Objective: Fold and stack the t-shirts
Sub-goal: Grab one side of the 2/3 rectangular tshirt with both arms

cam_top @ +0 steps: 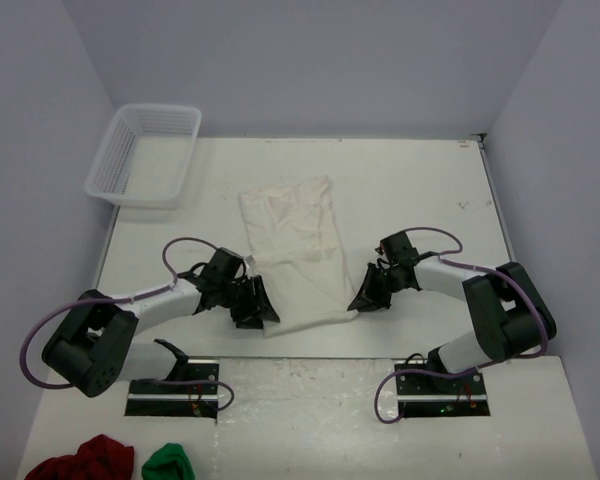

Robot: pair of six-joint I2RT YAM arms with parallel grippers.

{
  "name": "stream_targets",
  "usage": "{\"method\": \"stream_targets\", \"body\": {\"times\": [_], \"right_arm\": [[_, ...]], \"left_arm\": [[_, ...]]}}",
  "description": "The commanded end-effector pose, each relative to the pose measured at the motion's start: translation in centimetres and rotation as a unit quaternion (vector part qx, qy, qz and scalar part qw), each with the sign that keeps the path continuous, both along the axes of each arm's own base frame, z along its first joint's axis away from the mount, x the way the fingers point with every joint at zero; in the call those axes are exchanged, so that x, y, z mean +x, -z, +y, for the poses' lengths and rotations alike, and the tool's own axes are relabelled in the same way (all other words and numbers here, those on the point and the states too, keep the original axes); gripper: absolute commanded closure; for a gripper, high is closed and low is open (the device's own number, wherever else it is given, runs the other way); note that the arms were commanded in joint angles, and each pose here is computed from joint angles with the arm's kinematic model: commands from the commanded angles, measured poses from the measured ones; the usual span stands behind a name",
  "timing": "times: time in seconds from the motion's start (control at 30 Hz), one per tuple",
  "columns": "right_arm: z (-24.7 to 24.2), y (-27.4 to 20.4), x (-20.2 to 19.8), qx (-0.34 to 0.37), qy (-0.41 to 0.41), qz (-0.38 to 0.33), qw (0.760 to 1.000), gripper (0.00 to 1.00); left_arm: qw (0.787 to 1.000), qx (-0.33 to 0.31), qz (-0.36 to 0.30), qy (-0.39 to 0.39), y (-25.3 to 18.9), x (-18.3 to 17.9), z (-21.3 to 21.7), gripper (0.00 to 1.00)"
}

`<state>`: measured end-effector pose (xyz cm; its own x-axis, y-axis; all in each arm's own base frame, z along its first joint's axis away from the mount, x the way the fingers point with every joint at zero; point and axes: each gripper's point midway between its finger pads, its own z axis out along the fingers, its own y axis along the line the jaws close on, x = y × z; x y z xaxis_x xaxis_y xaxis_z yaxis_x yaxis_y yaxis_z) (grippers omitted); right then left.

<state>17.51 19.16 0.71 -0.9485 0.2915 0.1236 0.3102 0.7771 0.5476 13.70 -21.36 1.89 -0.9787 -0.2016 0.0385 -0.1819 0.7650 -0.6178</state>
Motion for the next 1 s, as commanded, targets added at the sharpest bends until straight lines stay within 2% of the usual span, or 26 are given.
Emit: {"method": "stream_targets", "body": {"times": [0.0,0.5,0.53,0.57,0.63,0.8,0.97], "right_arm": [[-1.5,1.8,-1.3,-0.045,-0.008,0.005,0.999,1.00],[-1.5,2.1,-1.5,-0.043,-0.008,0.010,0.999,1.00],[-1.5,2.1,-1.5,-0.043,-0.009,0.009,0.999,1.00],[-1.5,2.1,-1.5,-0.044,-0.011,0.009,0.999,1.00],[-1.5,2.1,-1.5,-0.045,-0.009,0.009,0.999,1.00],[-1.4,1.9,-1.6,-0.042,-0.014,0.011,0.999,1.00],[-1.8,1.0,-2.0,-0.046,-0.025,0.002,0.999,1.00]], "left_arm": [[0.998,0.063,0.008,-0.018,2.7,-0.8,2.1,0.48],[0.996,0.081,0.020,-0.019,3.8,-1.1,2.6,0.71],[0.996,0.080,0.020,-0.019,3.8,-1.1,2.5,0.75],[0.996,0.080,0.022,-0.019,4.0,-1.2,2.6,0.88],[0.996,0.082,0.022,-0.016,4.1,-1.3,2.6,0.99],[0.997,0.070,0.014,-0.012,3.7,-1.3,2.4,1.00],[0.996,0.086,0.000,-0.006,2.0,-1.3,3.1,1.00]]}}
